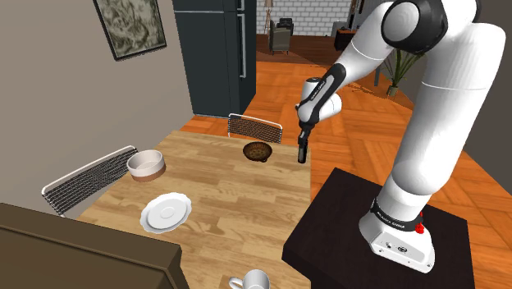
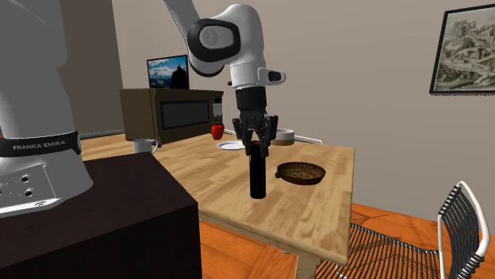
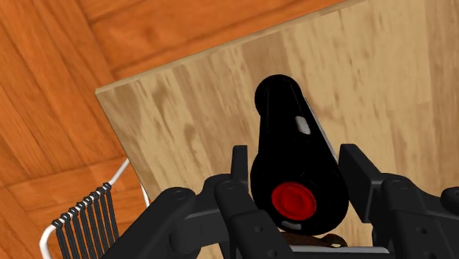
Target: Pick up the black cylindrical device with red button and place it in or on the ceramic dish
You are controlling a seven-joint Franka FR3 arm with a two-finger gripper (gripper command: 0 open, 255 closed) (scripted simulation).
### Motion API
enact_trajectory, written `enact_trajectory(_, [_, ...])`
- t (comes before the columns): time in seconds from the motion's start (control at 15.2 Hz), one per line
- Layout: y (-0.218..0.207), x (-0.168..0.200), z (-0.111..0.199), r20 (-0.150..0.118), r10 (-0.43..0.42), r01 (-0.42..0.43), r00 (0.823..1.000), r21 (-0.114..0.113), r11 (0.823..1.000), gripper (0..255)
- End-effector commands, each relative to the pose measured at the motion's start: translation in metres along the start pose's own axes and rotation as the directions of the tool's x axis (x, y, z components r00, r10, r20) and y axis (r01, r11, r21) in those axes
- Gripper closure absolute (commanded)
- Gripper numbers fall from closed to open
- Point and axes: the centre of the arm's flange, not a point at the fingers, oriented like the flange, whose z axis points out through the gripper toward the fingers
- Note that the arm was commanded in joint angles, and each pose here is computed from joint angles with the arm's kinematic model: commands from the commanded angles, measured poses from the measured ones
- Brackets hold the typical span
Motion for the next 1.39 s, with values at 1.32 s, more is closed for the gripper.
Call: enact_trajectory(1.32, [0.005,0.107,-0.088,0.0,0.0,0.0,1.0,0.0,1.0,255])
